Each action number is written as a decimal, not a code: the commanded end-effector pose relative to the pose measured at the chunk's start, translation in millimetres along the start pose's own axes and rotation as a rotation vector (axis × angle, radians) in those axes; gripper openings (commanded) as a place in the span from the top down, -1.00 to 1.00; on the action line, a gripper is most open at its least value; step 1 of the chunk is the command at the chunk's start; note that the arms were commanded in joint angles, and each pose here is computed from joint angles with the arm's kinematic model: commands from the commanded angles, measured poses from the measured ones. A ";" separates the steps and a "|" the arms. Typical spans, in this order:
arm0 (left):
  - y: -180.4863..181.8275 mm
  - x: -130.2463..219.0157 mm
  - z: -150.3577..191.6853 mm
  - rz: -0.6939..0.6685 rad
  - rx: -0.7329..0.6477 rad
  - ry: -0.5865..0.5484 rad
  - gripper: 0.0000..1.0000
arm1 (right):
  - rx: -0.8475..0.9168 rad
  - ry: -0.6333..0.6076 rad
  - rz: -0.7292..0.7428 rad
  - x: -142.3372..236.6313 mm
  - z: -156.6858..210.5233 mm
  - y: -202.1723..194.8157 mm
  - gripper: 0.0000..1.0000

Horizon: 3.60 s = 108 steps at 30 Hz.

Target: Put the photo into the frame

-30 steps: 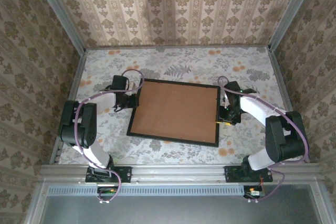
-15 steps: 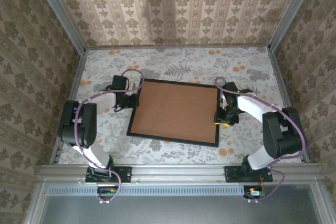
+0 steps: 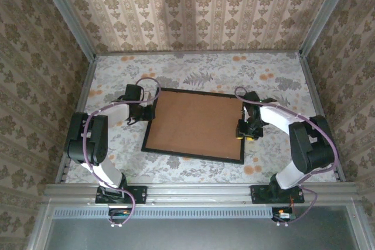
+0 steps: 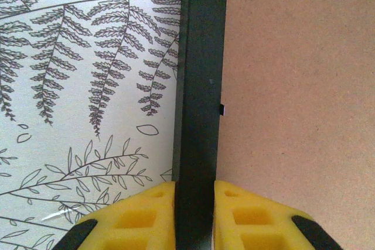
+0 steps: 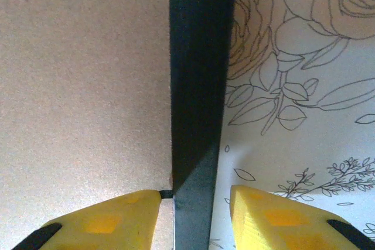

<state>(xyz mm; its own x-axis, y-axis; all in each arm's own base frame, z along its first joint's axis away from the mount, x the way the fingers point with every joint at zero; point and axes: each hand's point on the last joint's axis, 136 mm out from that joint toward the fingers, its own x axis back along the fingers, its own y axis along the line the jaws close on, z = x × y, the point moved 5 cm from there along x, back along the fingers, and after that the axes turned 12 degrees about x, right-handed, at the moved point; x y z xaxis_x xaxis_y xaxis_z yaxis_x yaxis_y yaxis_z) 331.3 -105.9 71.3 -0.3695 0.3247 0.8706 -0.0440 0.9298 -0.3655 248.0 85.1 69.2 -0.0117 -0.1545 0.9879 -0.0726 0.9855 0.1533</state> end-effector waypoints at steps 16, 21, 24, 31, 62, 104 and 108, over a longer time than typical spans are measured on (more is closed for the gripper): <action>7.3 -1.4 30.5 -0.029 0.034 0.114 0.60 | 0.103 -0.038 0.082 21.4 -12.6 16.0 0.19; 6.5 -0.9 29.0 -0.027 0.031 0.108 0.60 | 0.087 -0.131 -0.009 49.0 -21.8 15.7 0.09; 6.2 -0.7 28.2 -0.025 0.033 0.106 0.60 | 0.046 -0.143 -0.016 51.6 -26.0 2.3 -0.01; 5.0 1.2 27.2 -0.023 0.030 0.103 0.60 | -0.062 -0.197 -0.076 43.2 -54.4 -19.9 -0.04; 0.6 15.6 45.1 0.001 0.059 0.097 0.53 | -0.077 -0.149 0.029 6.0 -74.6 -43.1 0.60; 7.5 32.6 18.3 0.009 0.151 0.127 0.23 | -0.061 -0.177 0.000 6.7 -80.5 -39.6 0.62; 5.5 28.6 21.8 0.012 0.148 0.154 0.23 | -0.062 -0.174 -0.006 5.6 -80.5 -39.0 0.62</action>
<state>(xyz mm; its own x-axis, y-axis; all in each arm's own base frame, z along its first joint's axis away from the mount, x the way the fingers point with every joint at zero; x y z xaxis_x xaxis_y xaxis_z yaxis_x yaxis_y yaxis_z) 304.9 -91.0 83.1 -0.2576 0.3485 0.9012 -0.2006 0.8931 -0.4027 323.0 52.5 72.6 -0.1675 -0.1677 0.9715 -0.0120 0.9857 0.1681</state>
